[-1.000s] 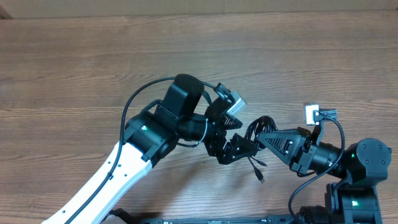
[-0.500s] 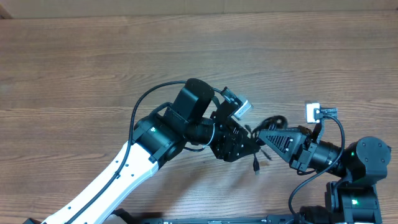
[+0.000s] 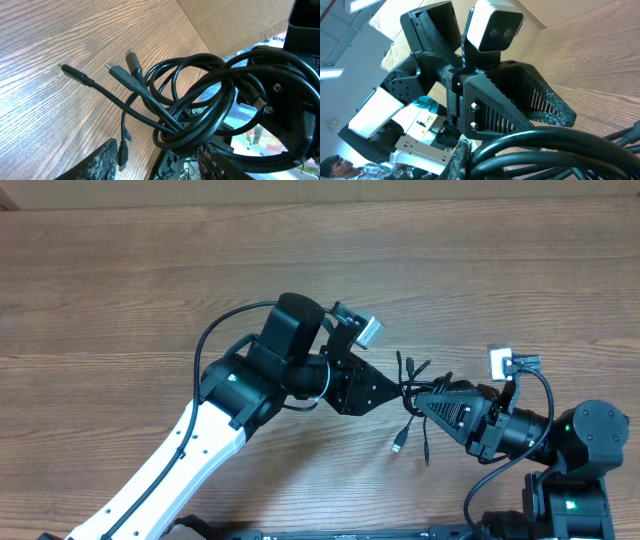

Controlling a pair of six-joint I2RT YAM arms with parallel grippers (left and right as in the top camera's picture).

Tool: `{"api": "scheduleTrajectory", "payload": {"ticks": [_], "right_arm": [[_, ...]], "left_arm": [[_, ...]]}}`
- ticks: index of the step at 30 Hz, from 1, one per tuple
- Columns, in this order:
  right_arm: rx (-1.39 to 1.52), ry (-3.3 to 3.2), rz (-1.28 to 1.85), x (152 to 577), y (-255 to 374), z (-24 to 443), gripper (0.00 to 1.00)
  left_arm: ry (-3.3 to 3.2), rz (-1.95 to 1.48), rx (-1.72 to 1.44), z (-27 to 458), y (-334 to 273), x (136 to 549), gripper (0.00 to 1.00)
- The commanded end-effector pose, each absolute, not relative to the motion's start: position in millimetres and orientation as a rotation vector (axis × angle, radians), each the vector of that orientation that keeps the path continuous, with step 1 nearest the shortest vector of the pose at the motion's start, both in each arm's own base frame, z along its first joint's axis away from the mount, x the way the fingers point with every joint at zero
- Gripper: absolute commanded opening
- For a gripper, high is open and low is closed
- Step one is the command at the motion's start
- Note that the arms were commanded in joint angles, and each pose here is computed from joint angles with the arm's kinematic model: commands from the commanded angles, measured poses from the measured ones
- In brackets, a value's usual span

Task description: Untangle cables

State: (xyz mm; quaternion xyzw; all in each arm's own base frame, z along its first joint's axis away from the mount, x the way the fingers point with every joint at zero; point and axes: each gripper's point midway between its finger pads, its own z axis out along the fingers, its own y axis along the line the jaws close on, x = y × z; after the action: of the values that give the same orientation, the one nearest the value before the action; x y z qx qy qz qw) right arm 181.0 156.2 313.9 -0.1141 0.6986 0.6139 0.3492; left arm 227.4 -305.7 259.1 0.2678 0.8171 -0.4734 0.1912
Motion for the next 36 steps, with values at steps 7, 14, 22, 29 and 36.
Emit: {"api": "scheduleTrajectory", "payload": {"ticks": [7,14,22,29,36], "right_arm": [[-0.370,1.795,1.612,169,159,319,0.04],[-0.375,1.790,1.609,169,159,320,0.04],[-0.390,1.788,1.614,167,160,320,0.04],[-0.375,1.792,1.642,166,160,324,0.04],[-0.390,1.786,1.666,162,161,329,0.04]], "left_arm": [[2.308,-1.277,0.710,257,-308,237,0.56],[2.290,-1.271,0.747,258,-316,230,0.58],[2.287,-1.167,0.724,253,-318,237,0.53],[2.264,-1.151,0.714,254,-320,244,0.61],[2.214,-1.230,0.812,255,-339,234,0.65]]}}
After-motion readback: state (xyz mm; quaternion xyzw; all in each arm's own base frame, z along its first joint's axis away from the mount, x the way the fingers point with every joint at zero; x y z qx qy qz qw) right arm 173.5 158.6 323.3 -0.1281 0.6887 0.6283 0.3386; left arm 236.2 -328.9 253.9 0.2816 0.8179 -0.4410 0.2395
